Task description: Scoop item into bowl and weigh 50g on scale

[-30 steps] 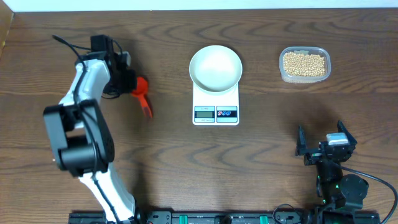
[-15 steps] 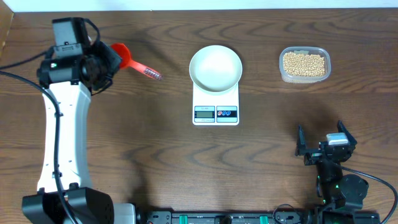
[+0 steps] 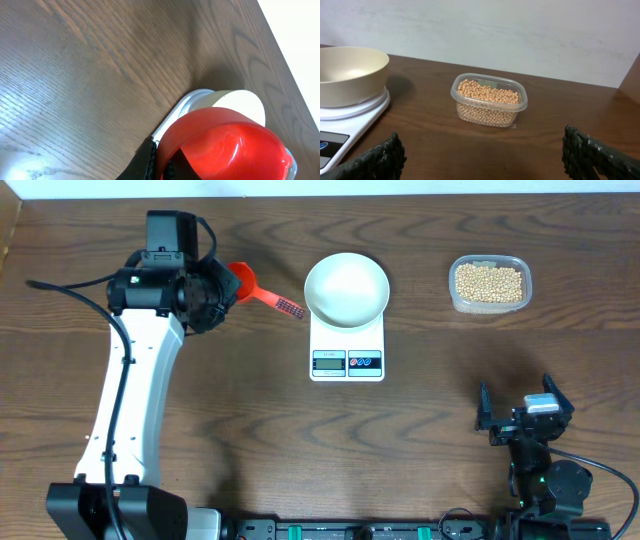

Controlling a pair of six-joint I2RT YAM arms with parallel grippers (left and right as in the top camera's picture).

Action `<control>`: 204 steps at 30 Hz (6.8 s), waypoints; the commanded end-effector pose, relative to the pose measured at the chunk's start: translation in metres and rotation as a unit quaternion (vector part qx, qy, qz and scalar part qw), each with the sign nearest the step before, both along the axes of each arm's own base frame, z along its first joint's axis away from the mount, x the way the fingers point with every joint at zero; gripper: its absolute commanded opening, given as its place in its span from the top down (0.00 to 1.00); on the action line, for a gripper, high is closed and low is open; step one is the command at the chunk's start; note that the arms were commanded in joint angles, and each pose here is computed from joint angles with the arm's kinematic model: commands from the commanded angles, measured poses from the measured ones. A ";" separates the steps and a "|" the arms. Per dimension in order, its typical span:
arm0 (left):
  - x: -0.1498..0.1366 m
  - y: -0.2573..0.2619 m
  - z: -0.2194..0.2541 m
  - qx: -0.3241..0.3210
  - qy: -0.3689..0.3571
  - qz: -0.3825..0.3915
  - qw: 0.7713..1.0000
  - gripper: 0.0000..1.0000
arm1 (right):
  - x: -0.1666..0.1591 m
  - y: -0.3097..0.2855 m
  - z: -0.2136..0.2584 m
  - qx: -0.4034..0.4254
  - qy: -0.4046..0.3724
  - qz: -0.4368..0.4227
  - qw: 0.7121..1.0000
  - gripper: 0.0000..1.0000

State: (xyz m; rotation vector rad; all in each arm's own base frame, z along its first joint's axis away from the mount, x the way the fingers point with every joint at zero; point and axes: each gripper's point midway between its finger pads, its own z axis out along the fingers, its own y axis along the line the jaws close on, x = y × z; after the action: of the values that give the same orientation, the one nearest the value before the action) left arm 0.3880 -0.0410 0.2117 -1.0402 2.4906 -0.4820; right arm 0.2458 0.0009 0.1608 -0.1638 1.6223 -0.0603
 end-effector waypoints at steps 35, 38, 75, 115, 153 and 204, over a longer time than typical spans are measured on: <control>-0.004 -0.007 -0.006 -0.013 0.016 0.015 1.000 0.93 | 0.040 0.110 0.141 0.147 0.090 0.384 0.907 0.01; -0.002 -0.016 -0.005 -0.019 0.011 0.014 1.000 0.93 | 0.055 0.118 0.150 0.195 0.143 0.428 0.871 0.01; -0.005 -0.124 -0.014 -0.098 0.029 0.082 0.991 0.93 | 0.132 0.196 0.105 0.376 0.340 0.402 0.763 0.35; -0.019 -0.142 -0.024 -0.098 0.057 0.051 0.992 0.93 | 0.124 0.247 0.077 0.388 0.396 0.379 0.741 0.81; -0.005 -0.110 -0.024 0.144 -0.032 -0.198 0.969 0.39 | 0.158 0.162 0.057 0.377 0.370 0.304 0.793 0.99; -0.083 -0.213 -0.123 0.112 0.062 -0.461 0.878 0.80 | 0.162 -0.006 0.099 0.249 0.400 0.048 0.881 0.99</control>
State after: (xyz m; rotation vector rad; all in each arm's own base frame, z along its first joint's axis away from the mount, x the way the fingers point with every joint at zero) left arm 0.3068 -0.2557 0.1057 0.2436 2.9266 -0.4568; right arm 0.4073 0.0021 0.2526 0.1707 2.4050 0.5988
